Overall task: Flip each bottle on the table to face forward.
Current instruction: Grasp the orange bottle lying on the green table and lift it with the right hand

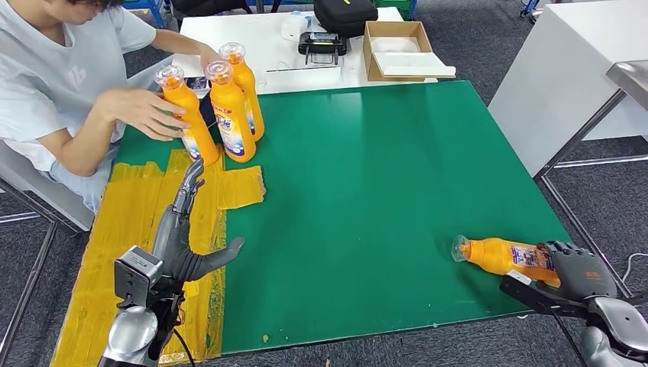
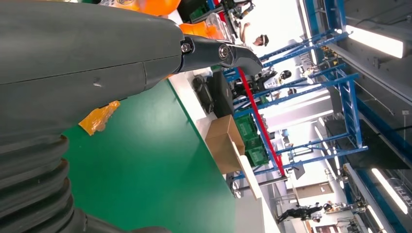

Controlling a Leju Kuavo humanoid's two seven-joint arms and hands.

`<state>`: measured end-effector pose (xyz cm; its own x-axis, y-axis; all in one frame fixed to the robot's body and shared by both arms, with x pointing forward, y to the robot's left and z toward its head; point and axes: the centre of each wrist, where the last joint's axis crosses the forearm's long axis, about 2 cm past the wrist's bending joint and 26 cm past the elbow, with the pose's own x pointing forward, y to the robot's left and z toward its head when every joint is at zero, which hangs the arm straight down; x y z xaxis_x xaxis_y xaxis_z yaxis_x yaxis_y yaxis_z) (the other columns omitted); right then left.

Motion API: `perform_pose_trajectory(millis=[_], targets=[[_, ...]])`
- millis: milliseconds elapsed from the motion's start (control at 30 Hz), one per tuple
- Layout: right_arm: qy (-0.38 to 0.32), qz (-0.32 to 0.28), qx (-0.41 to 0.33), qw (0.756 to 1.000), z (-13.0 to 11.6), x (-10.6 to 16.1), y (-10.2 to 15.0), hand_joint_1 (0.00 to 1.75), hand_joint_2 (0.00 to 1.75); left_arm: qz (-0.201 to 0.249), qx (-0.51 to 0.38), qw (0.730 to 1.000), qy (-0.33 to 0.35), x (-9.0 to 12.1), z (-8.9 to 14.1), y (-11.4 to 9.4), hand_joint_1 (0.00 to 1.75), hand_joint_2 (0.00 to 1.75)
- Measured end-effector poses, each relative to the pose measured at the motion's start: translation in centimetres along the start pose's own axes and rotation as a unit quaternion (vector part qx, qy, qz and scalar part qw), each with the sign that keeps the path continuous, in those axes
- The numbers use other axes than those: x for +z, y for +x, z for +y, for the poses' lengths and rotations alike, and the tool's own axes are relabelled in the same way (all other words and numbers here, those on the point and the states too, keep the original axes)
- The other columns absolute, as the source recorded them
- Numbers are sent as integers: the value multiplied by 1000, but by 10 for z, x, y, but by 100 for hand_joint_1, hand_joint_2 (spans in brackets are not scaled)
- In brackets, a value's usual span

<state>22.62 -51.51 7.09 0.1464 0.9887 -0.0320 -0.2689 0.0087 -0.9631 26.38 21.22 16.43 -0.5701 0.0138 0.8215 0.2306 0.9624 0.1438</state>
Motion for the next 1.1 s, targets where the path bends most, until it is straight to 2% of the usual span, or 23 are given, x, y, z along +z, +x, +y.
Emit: perform_pose_trajectory(millis=[100, 200, 233, 267, 333, 367, 400, 433, 1100], targets=[[3, 2, 3, 1000, 0, -1, 1, 160, 175, 1, 0, 1000, 0, 0, 0, 0, 0, 175], [5, 4, 5, 1000, 0, -2, 1, 144, 175, 4, 0, 1000, 0, 1, 0, -1, 0, 175], [6, 4, 6, 1000, 0, -2, 1, 128, 175, 4, 0, 1000, -1, 1, 0, -2, 0, 175], [7, 5, 7, 1000, 0, -3, 1, 103, 175, 4, 1, 1000, 0, 1, -1, -2, 0, 175], [9, 7, 8, 1000, 1, -4, 1, 39, 175, 5, 1, 1000, 0, 1, -1, -2, 0, 175], [11, 8, 10, 1000, 1, -4, 2, 16, 175, 5, 2, 1000, 0, 1, -1, -2, 0, 175], [13, 10, 11, 1000, 2, -4, 2, 4, 175, 5, 2, 1000, 0, 1, -2, -2, 0, 175], [16, 12, 13, 1000, 3, -4, 2, 0, 175, 6, 3, 1000, 0, 1, -2, -3, 0, 175], [47, 32, 14, 998, 13, -9, 0, 0, 175, 13, 7, 1000, 0, 1, -6, -6, 0, 175]])
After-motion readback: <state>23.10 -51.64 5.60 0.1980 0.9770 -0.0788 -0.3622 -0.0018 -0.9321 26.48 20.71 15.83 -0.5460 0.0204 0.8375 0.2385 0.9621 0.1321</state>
